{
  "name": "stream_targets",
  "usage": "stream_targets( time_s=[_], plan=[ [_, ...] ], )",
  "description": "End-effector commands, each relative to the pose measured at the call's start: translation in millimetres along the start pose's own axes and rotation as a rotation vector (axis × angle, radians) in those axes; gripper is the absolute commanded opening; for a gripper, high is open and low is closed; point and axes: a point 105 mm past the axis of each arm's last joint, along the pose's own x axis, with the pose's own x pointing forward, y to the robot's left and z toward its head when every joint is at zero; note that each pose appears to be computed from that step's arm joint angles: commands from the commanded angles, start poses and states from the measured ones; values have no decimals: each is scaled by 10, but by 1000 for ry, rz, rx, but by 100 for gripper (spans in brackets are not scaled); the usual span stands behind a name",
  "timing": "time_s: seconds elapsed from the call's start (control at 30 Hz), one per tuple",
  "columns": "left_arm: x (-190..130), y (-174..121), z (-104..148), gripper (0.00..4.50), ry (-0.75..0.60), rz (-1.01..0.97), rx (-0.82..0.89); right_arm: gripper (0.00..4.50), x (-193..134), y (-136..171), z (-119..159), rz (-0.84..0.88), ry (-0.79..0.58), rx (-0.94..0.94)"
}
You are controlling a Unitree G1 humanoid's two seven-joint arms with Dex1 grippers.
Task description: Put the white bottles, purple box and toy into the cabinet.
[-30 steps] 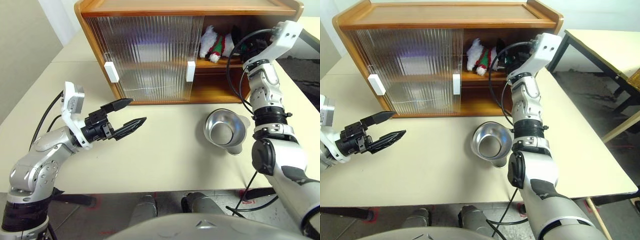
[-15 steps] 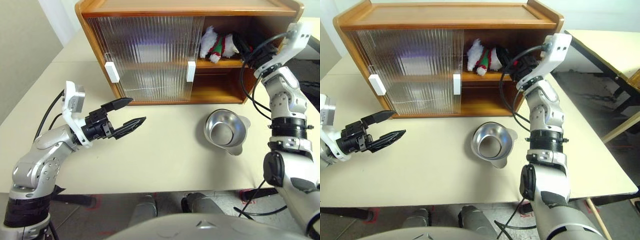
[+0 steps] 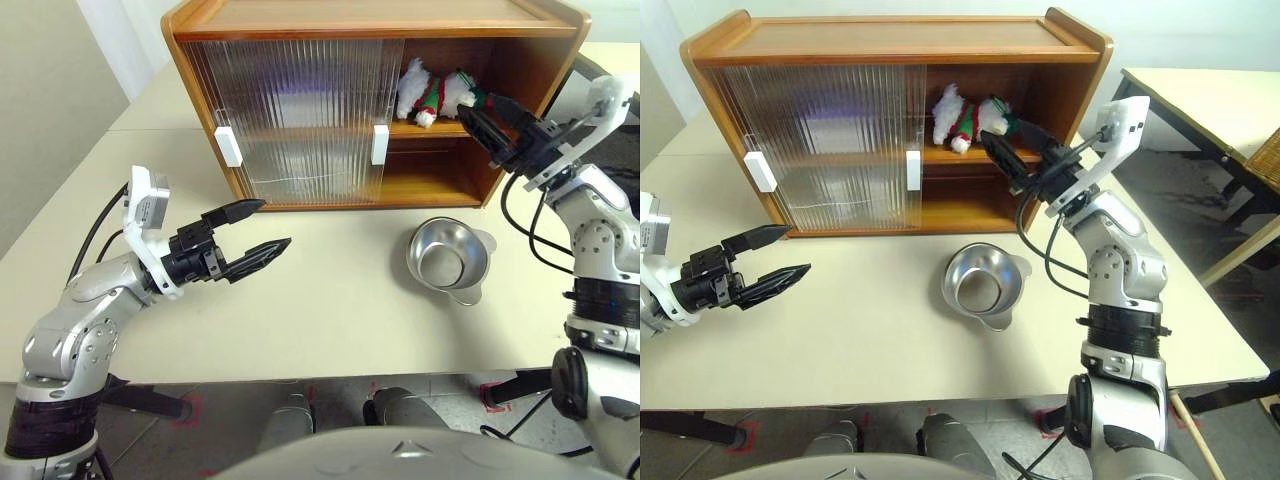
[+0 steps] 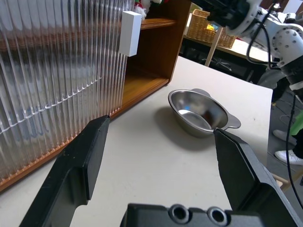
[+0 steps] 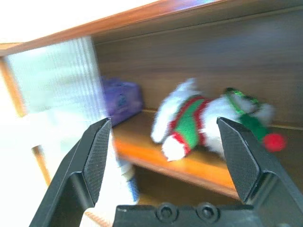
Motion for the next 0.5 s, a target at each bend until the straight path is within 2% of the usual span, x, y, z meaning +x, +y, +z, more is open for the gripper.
stream_targets(
  time_s=[0.03, 0.1, 0.2, 0.33, 0.5],
  plan=[
    [-46, 49, -6, 450, 6, 14, 6, 444, -228, 153, -49, 110, 61, 63],
    [-56, 58, -10, 450, 8, 15, 8, 444, -366, 159, -115, 121, 110, 90],
    [-71, 64, -24, 450, 6, 18, 9, 444, -690, -3, -264, 41, 177, 141],
    [-68, 60, -24, 450, -31, 19, 8, 444, -989, -318, -488, -191, 263, 152],
    [-146, 65, -82, 450, -7, 30, 13, 444, -1184, -411, -728, -377, 240, 328]
  ],
)
